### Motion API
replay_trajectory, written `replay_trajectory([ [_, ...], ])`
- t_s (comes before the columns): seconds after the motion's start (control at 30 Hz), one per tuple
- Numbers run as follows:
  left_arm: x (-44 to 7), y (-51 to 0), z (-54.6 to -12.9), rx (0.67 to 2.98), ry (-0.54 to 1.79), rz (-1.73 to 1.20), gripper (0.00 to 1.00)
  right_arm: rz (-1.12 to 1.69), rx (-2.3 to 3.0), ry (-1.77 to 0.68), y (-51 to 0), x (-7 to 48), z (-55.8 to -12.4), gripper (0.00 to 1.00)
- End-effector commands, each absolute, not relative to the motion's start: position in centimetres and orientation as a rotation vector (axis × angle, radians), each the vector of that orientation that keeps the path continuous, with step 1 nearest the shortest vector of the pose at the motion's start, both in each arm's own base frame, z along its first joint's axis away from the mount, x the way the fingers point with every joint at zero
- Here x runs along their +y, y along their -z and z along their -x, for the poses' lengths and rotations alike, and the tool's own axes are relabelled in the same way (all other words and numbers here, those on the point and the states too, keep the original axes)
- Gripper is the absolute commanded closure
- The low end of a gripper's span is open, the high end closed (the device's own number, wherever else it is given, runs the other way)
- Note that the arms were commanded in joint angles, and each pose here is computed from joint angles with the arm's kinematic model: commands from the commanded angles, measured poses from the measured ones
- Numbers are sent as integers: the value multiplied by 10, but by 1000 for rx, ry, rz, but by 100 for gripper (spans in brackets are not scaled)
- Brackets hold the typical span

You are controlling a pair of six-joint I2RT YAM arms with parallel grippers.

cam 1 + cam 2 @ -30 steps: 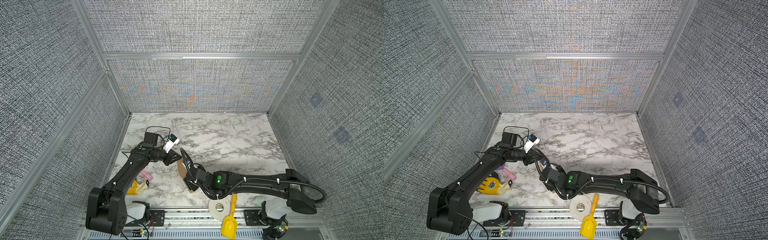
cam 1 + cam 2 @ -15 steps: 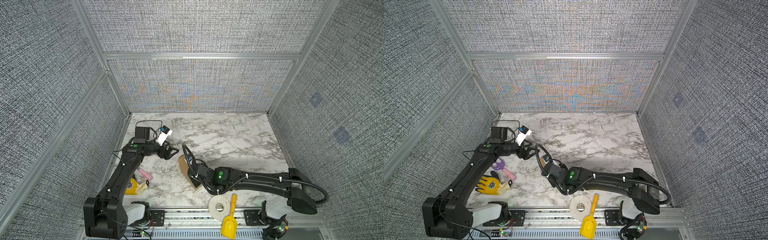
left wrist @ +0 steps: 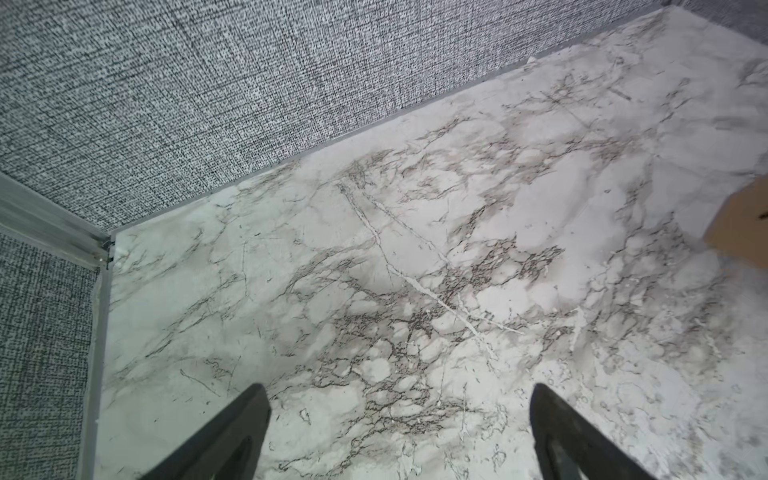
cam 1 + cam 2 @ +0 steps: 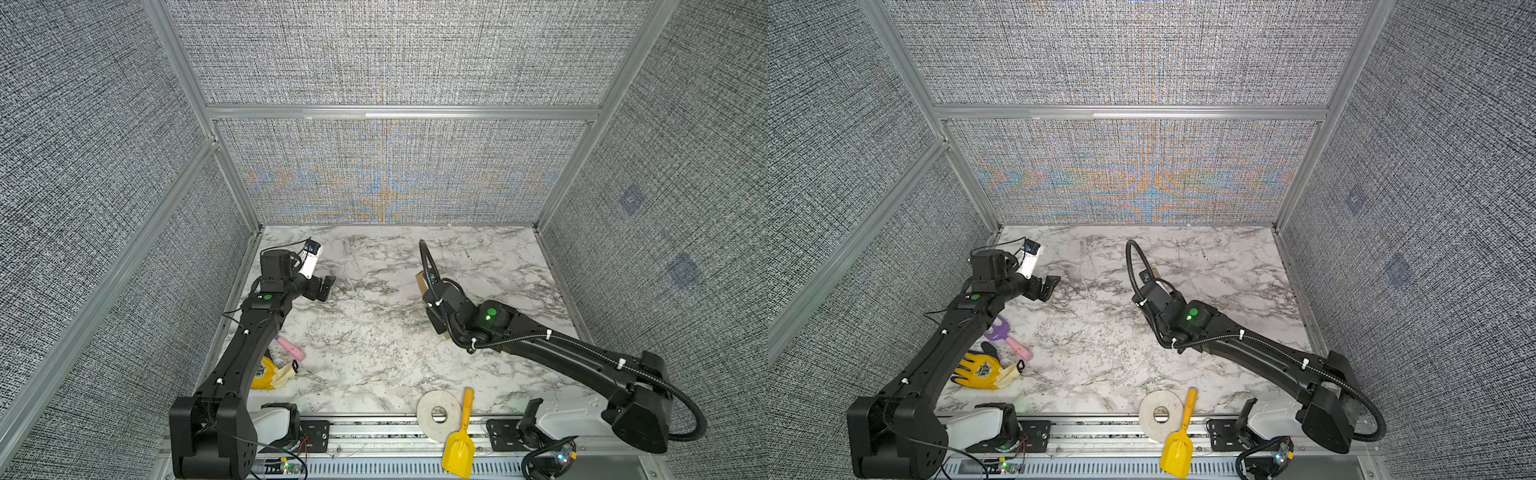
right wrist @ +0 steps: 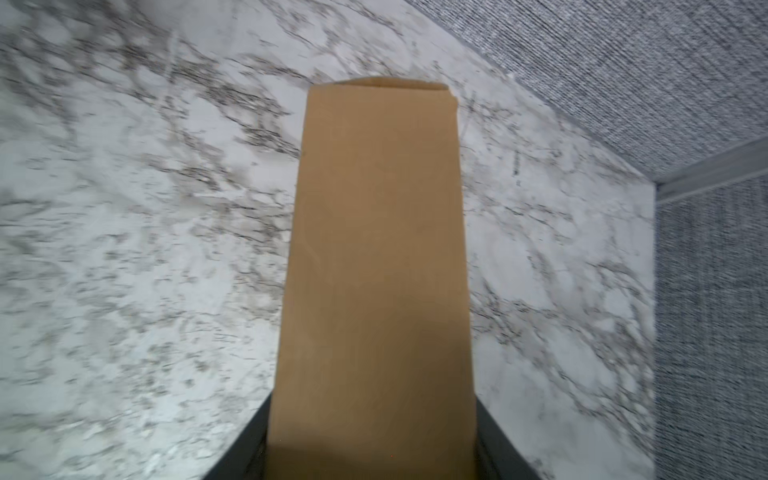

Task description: Fold the paper box

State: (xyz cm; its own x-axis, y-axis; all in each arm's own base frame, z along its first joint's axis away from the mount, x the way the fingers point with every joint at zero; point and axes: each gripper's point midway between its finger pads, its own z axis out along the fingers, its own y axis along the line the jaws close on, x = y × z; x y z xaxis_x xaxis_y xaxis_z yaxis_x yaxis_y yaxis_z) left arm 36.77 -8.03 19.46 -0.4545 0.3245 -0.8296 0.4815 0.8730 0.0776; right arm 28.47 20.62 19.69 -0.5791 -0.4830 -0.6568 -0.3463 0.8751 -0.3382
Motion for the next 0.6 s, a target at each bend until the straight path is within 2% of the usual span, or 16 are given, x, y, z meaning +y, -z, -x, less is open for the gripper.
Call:
replay_trajectory([
  [0.0,-77,-193,-379,1990,166,-561,1,635,2258,470,-187,169,-296,49],
  [0.2,-76,-164,-377,1936,158,-548,1,622,2297,809,-160,136,-317,49],
  [0.37,-77,-142,-374,1920,194,-502,1,670,2332,1054,-130,137,-328,49],
  [0.5,-78,-134,-372,1893,212,-486,1,701,2323,1090,-115,155,-333,49],
  [0.57,-80,-129,-370,1883,226,-491,1,711,2316,1084,-109,164,-334,45],
])
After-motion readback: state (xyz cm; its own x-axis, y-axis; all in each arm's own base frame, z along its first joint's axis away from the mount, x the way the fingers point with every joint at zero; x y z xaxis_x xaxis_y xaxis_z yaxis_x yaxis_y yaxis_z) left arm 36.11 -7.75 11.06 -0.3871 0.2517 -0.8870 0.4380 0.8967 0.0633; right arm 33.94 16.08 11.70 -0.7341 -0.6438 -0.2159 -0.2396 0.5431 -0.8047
